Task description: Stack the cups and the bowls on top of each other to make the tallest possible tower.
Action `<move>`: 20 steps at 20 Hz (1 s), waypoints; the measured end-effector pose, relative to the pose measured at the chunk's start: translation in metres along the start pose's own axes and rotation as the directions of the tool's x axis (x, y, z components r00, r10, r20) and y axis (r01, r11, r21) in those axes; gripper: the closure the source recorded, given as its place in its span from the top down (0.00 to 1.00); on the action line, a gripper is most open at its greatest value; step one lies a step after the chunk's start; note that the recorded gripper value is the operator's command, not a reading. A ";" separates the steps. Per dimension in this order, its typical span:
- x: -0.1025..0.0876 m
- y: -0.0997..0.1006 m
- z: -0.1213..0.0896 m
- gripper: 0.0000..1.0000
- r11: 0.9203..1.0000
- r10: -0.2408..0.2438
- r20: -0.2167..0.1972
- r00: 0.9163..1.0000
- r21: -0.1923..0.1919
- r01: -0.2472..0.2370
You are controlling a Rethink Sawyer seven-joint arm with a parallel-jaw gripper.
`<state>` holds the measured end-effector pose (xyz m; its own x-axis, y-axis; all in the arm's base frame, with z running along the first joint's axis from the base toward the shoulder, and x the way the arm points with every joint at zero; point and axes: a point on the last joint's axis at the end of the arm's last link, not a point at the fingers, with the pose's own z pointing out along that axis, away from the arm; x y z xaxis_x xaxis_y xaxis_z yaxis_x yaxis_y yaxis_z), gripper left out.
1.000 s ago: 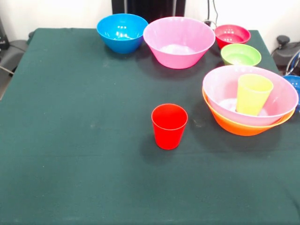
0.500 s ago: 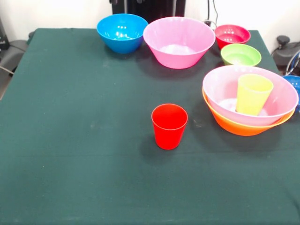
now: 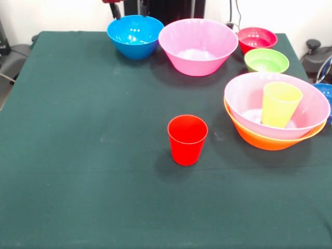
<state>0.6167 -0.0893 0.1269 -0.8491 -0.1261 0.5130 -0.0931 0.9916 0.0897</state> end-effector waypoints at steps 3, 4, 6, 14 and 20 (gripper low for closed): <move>0.001 0.001 0.016 1.00 1.000 -0.031 -0.021 0.999 0.004 0.031; 0.001 0.001 0.018 1.00 0.999 -0.037 -0.024 0.999 0.006 0.037; 0.001 0.004 0.023 1.00 0.999 -0.049 -0.030 0.998 0.010 0.049; -0.003 0.013 0.039 1.00 0.996 -0.086 -0.050 0.995 0.015 0.087; -0.005 0.013 0.056 1.00 0.990 -0.134 -0.068 0.989 0.041 0.137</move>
<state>0.5905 -0.0743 0.0776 -0.7917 -0.2593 0.5531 -0.2295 0.9654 0.1241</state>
